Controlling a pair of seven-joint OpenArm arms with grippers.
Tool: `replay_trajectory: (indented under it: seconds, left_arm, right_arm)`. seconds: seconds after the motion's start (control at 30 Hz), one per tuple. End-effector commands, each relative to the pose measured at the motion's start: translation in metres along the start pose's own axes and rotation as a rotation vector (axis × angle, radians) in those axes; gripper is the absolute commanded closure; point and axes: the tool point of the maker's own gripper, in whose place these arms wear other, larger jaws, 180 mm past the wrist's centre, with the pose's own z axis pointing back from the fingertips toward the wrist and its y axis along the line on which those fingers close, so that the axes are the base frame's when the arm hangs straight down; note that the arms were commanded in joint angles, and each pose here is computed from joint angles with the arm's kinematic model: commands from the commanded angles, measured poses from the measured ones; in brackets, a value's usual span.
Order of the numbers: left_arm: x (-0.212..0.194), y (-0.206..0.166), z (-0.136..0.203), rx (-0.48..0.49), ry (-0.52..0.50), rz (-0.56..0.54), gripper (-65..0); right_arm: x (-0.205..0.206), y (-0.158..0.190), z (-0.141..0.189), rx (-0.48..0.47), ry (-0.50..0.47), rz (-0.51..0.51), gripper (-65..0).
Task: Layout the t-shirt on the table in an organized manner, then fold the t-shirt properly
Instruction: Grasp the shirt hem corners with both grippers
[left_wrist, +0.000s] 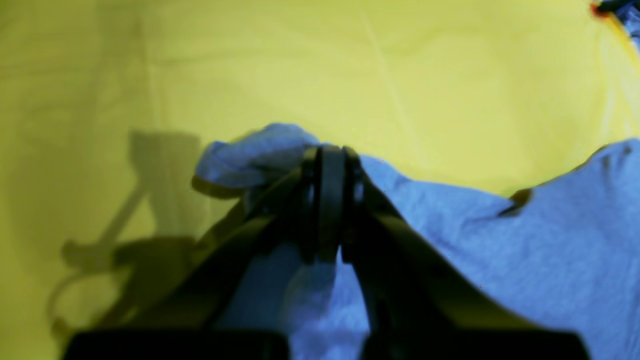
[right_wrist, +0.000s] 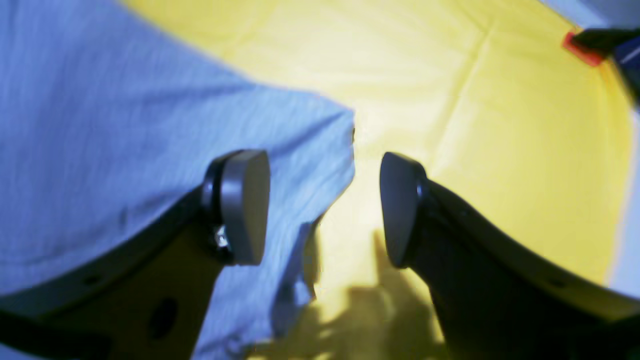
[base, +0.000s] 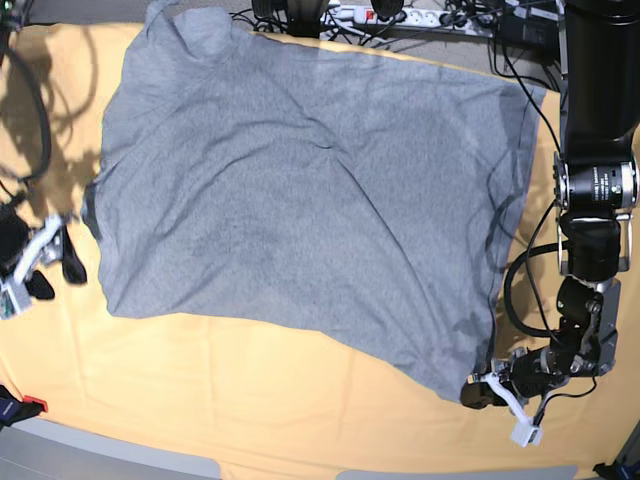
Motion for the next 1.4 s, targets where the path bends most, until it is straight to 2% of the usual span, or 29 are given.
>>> replay_trajectory:
  seconds: [0.0, 0.23, 0.47, 0.57, 0.67, 0.87, 1.07, 1.17, 1.37]
  left_arm:
    - [0.036, -0.002, 0.009, -0.005, -0.081, -0.028, 0.0]
    - [0.037, -0.003, 0.009, -0.01, -0.085, -0.025, 0.0]
    - [0.03, -0.003, 0.008, -0.011, -0.078, -0.016, 0.0]
    - [0.024, -0.004, 0.006, -0.021, -0.078, 0.004, 0.0]
    - [0.013, -0.002, 0.004, -0.022, -0.066, 0.016, 0.0]
    - [-0.01, 0.0, 0.001, -0.02, -0.039, 0.038, 0.0]
    - [-0.006, -0.001, 0.001, -0.027, -0.053, 0.045, 0.0]
    - [-0.004, -0.001, 0.002, -0.027, -0.056, 0.044, 0.0]
    - [0.014, 0.001, 0.006, -0.014, -0.105, 0.022, 0.0]
  right_arm:
    - [0.015, -0.01, -0.002, -0.001, -0.037, -0.02, -36.9]
    - [0.008, -0.028, -0.055, 0.146, -0.048, -0.337, -36.9]
    - [-0.013, -0.011, -0.102, 0.275, -0.003, -0.577, -36.9]
    - [-0.014, 0.004, -0.111, 0.328, -0.006, -0.579, -36.9]
    - [-0.014, 0.011, -0.115, 0.343, -0.005, -0.575, -36.8]
    - [-0.009, -0.007, -0.12, 0.245, -0.05, -0.522, -36.4]
    - [-0.015, -0.001, -0.125, 0.241, -0.029, -0.507, -18.7]
    - [-0.015, 0.0, -0.126, 0.24, -0.025, -0.503, 0.0]
    - [0.001, -0.017, -0.124, 0.189, -0.04, -0.446, 0.0]
